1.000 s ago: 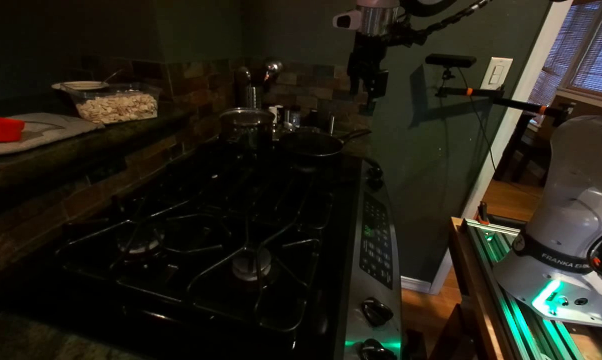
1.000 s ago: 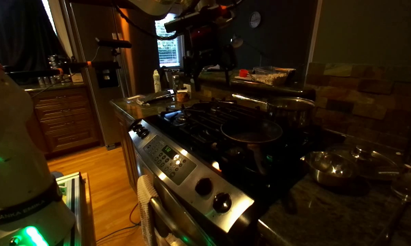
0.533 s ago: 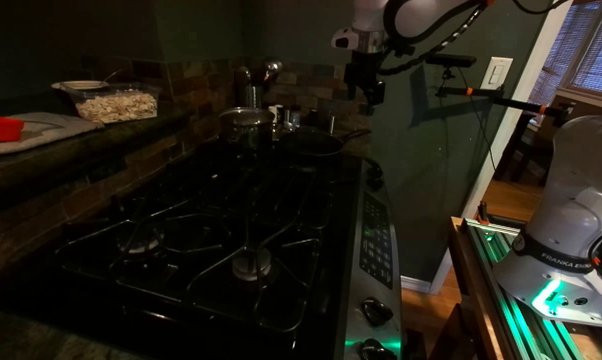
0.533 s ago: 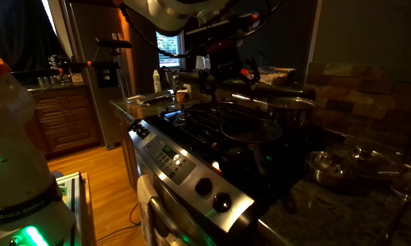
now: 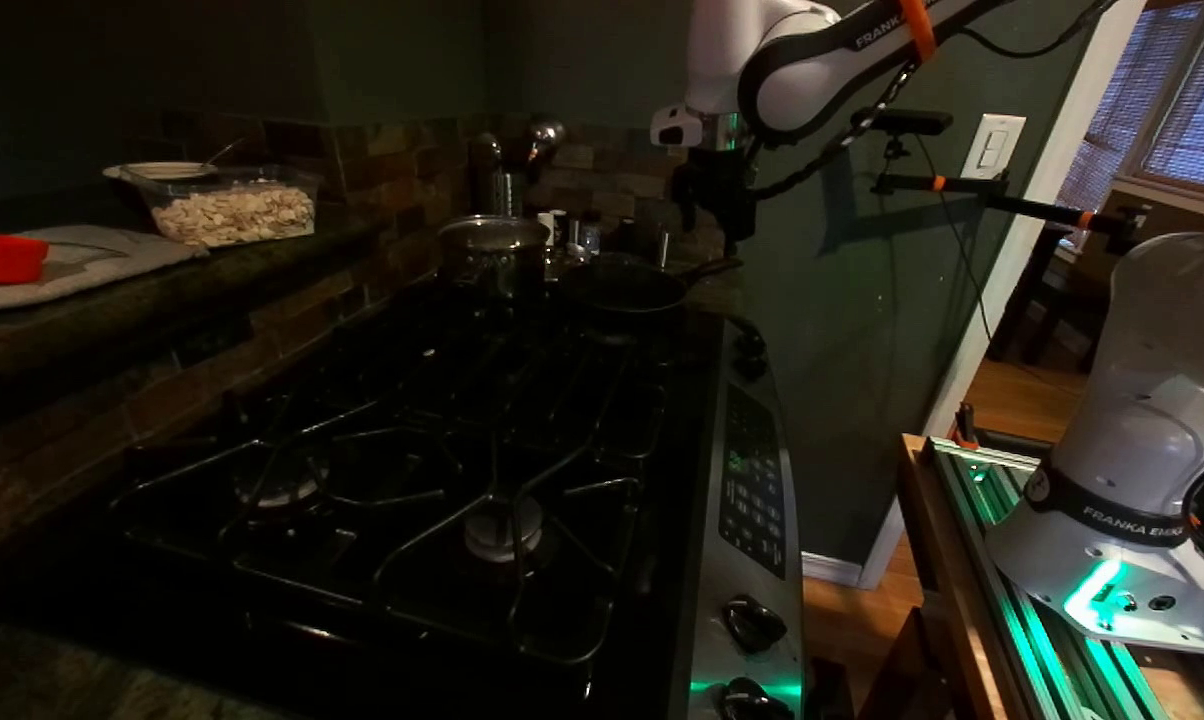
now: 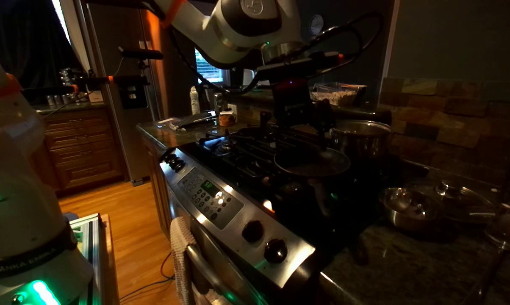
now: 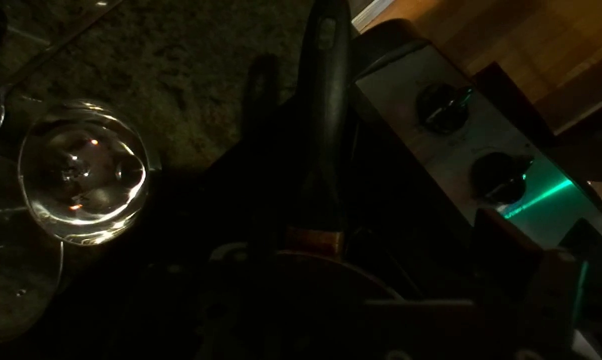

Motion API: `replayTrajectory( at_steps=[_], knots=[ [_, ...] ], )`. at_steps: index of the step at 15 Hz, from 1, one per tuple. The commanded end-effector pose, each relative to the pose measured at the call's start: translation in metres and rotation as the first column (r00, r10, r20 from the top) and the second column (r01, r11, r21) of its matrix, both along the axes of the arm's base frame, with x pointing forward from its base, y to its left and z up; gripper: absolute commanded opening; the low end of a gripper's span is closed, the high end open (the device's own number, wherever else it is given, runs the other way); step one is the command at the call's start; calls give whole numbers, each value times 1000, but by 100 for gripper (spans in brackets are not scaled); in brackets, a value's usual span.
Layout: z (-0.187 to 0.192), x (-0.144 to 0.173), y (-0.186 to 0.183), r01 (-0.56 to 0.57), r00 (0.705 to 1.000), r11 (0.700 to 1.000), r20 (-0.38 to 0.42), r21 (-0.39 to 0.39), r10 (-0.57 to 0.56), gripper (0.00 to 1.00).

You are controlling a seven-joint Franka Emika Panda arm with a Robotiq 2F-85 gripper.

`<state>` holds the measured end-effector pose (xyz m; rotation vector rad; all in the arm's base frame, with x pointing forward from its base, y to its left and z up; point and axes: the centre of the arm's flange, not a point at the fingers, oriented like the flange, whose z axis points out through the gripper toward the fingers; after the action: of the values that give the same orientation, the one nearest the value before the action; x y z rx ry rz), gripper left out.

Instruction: Move the black pan to the left

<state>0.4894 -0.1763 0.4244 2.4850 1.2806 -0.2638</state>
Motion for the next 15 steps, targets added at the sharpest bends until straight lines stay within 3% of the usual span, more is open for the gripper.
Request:
replayTrajectory(
  at_steps=[1,10,13,15],
  knots=[
    [-18,8,-15,-34,999,999,-33,-23,33,100],
    [-46,16,-28,-38,999,999,-20,5,38,100],
    [-52,16,-30,-38,999,999,-25,4,38,88],
    [-56,16,-32,-36,999,999,-26,2,36,91]
  ],
)
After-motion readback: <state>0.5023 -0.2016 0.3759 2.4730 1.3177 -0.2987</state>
